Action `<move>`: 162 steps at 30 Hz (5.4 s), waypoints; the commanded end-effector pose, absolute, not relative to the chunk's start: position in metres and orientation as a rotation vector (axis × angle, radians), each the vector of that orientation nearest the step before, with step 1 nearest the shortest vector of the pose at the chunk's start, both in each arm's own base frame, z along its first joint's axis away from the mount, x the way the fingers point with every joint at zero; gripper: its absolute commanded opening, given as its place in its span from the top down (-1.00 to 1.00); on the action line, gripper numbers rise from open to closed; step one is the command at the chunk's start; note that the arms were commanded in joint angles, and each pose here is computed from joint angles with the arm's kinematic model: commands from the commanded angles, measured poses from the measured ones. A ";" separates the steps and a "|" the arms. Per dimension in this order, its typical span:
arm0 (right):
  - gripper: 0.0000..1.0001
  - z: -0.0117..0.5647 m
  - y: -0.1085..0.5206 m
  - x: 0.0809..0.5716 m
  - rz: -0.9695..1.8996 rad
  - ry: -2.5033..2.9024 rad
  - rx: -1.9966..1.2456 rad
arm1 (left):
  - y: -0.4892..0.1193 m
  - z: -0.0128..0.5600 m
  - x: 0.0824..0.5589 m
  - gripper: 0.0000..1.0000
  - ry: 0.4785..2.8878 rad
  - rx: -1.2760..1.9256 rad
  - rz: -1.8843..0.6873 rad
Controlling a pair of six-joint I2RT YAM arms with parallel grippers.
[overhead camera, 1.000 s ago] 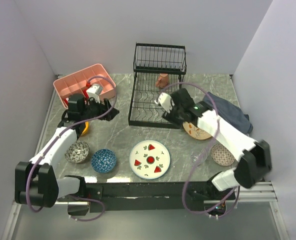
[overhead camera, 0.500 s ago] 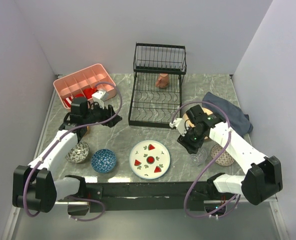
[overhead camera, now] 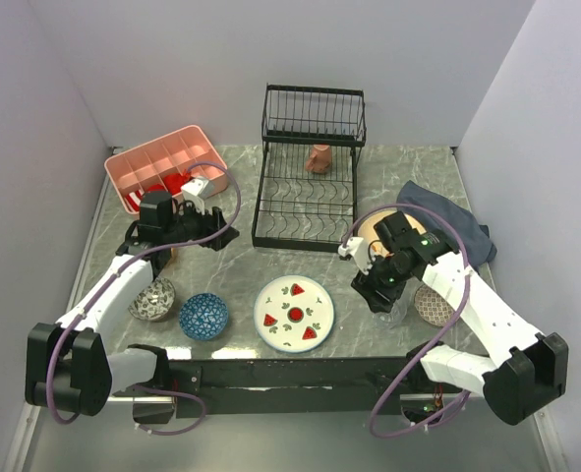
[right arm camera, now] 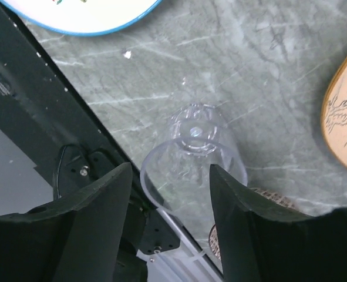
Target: Load the mixed dishes into the dish rack
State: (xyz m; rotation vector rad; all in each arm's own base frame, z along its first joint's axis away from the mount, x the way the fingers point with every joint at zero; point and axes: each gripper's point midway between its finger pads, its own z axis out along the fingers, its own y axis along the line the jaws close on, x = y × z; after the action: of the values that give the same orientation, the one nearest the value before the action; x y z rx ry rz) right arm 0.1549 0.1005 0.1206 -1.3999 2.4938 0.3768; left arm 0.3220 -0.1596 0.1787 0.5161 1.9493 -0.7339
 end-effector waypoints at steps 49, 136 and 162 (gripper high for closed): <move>1.00 0.374 0.292 0.340 1.322 1.796 -0.869 | -0.212 0.283 0.319 -0.93 1.737 0.244 -1.620; 1.00 0.337 0.323 0.337 1.862 1.871 -0.669 | -0.226 0.293 0.329 -0.57 1.819 0.058 -1.952; -1.00 0.298 0.240 0.326 1.538 2.010 -0.597 | -0.230 0.241 0.373 0.99 1.983 0.539 -1.220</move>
State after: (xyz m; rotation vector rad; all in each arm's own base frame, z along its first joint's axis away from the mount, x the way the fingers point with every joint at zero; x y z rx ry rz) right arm 0.3478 0.2775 0.2921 -0.5663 2.0130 1.7130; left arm 0.3694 -0.2240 0.2609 0.2355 1.9647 -1.5547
